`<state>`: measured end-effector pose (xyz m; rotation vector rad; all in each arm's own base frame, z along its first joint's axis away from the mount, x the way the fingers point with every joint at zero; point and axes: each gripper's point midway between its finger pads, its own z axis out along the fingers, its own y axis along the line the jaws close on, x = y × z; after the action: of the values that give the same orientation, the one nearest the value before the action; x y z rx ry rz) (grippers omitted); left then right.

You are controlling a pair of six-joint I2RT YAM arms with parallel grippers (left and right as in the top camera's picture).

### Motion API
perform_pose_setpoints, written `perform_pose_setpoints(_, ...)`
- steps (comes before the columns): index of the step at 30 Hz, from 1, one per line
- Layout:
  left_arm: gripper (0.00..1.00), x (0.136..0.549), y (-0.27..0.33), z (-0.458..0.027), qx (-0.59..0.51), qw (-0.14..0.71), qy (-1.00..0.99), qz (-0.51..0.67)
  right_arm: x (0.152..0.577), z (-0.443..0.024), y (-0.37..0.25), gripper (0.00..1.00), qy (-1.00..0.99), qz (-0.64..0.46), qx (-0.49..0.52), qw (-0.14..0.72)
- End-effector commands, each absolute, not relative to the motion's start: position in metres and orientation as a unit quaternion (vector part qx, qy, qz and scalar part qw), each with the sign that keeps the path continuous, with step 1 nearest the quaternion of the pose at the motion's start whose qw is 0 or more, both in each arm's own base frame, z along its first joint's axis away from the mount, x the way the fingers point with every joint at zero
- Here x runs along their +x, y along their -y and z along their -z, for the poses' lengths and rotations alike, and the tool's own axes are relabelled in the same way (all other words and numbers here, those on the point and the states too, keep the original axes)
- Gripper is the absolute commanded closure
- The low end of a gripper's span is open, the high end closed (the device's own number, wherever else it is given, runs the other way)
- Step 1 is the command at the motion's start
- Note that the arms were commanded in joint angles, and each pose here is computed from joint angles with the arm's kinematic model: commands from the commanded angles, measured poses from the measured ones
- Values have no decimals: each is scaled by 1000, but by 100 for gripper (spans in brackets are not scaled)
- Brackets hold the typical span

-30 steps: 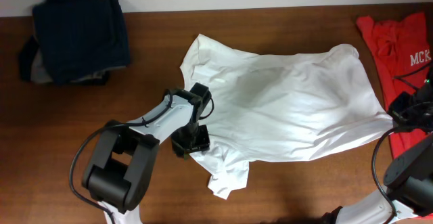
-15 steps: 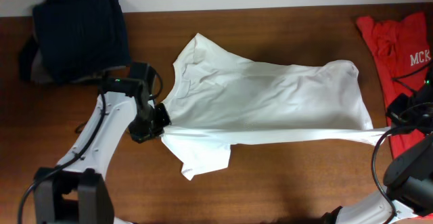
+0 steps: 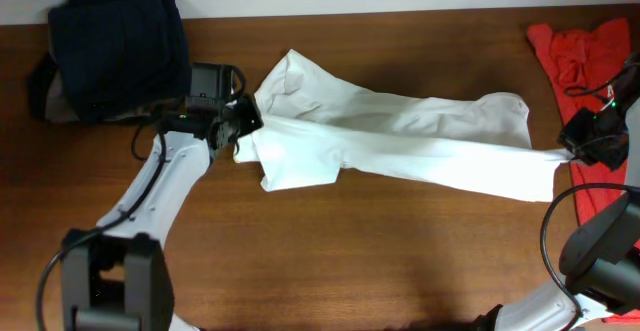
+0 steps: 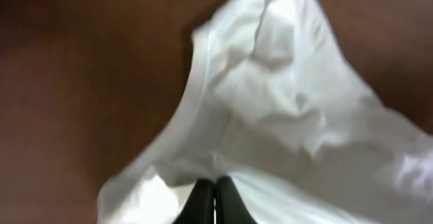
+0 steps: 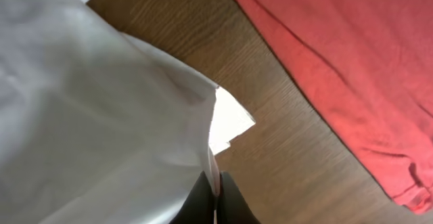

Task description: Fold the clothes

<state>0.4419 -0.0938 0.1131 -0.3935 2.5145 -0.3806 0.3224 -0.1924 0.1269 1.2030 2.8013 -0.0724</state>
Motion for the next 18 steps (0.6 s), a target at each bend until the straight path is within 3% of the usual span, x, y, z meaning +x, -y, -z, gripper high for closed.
perform_pose_setpoints(1, 99, 466, 92, -92, -143, 299, -934, 131, 328, -134, 198, 96, -914, 38, 397, 71)
perform_pose_setpoints(4, 93, 476, 95, -66, -143, 293, -936, 131, 334, -116, 201, 96, -908, 38, 408, 83)
perform_pose_setpoints(5, 78, 476, 95, -61, -143, 289, -937, 129, 337, -114, 203, 96, -908, 38, 408, 91)
perform_pose_setpoints(6, 55, 476, 95, -59, -143, 289, -938, 129, 338, -113, 203, 81, -907, 37, 408, 94)
perform_pose_setpoints(7, 46, 478, 95, -61, -141, 294, -937, 130, 339, -114, 204, 46, -907, 38, 408, 97)
perform_pose_setpoints(8, 41, 485, 99, -71, -106, 308, -936, 133, 340, -117, 204, 0, -911, 39, 398, 97)
perform_pose_setpoints(10, 41, 495, 109, -96, -64, 324, -932, 149, 340, -129, 204, 1, -912, 39, 396, 96)
perform_pose_setpoints(11, 41, 511, 114, -135, -49, 345, -924, 158, 344, -151, 207, 1, -912, 39, 394, 110)
perform_pose_setpoints(14, 54, 537, 125, -198, -24, 406, -896, 178, 379, -184, 187, 1, -921, -39, 349, 171)
perform_pose_setpoints(16, 58, 540, 129, -195, -21, 407, -895, 182, 400, -186, 168, 1, -925, -63, 322, 192)
perform_pose_setpoints(18, 65, 537, 153, -142, 16, 345, -910, 230, 428, -177, 132, 4, -939, -71, 273, 198)
